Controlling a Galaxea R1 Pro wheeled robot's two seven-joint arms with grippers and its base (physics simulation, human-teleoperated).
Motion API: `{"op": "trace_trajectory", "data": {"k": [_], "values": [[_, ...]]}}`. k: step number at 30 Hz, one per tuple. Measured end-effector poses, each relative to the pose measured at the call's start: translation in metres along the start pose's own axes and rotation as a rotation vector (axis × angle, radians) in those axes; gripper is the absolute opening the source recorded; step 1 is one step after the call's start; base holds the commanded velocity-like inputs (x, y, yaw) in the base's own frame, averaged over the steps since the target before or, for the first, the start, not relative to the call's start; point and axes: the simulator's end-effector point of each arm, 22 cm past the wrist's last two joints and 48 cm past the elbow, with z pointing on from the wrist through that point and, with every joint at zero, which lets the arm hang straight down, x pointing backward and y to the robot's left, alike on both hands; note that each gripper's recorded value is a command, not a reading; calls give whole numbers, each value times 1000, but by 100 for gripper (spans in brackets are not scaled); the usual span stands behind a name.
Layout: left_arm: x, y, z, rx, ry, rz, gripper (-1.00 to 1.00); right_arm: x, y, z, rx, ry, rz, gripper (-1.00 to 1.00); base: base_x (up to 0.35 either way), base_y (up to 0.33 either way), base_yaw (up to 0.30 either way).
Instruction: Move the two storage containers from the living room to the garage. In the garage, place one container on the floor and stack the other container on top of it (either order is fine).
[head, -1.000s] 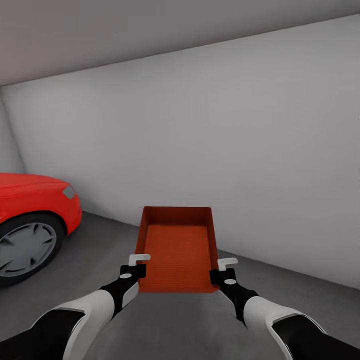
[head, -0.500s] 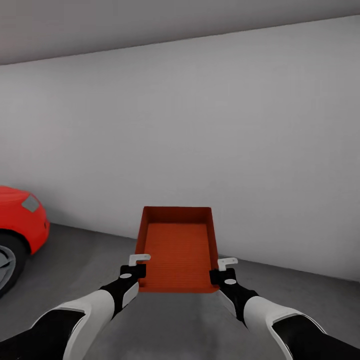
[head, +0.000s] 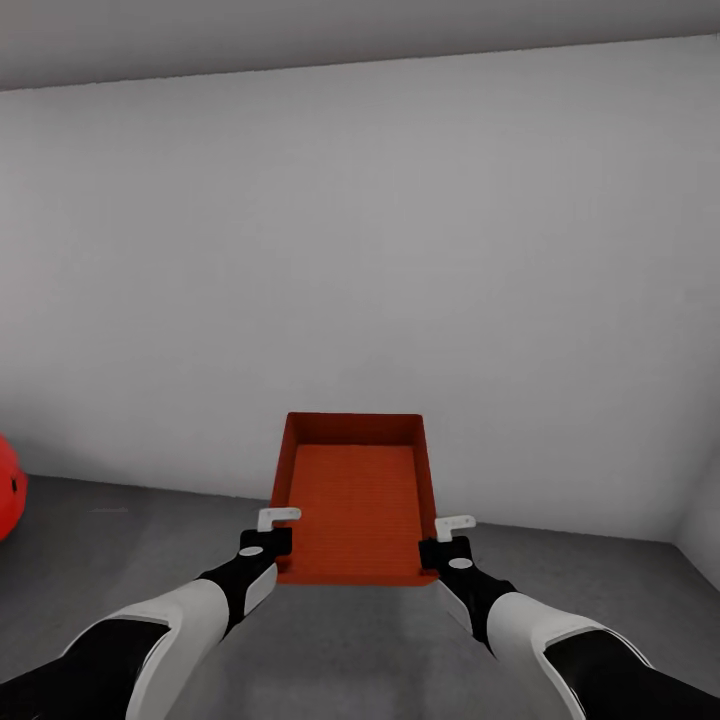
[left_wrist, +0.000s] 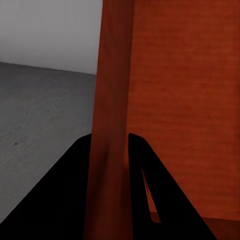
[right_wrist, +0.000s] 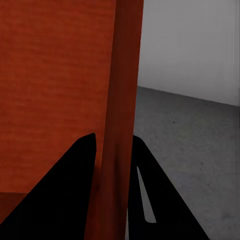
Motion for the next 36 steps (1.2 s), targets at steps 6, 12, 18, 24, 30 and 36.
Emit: {"op": "trace_trajectory", "data": {"k": [6, 12, 18, 24, 30, 36], "values": [[1, 0, 0, 0, 1, -2, -100, 0, 0, 0, 0, 1, -2, -100, 12, 7, -8], [1, 0, 0, -1, 1, -2, -100, 0, 0, 0, 0, 1, -2, -100, 2, 1, -1], [1, 0, -1, -1, 1, -2, -100, 0, 0, 0, 0, 1, -2, -100, 171, 85, 0], [1, 0, -1, -1, 0, -3, -100, 0, 0, 0, 0, 0, -2, -100, 279, 157, 0], [1, 0, -1, -1, 0, -3, -100, 0, 0, 0, 0, 0, -2, -100, 290, 178, -20], [1, 0, -1, 0, 1, -2, -100, 0, 0, 0, 0, 0, -2, -100, 290, 185, -202]]}}
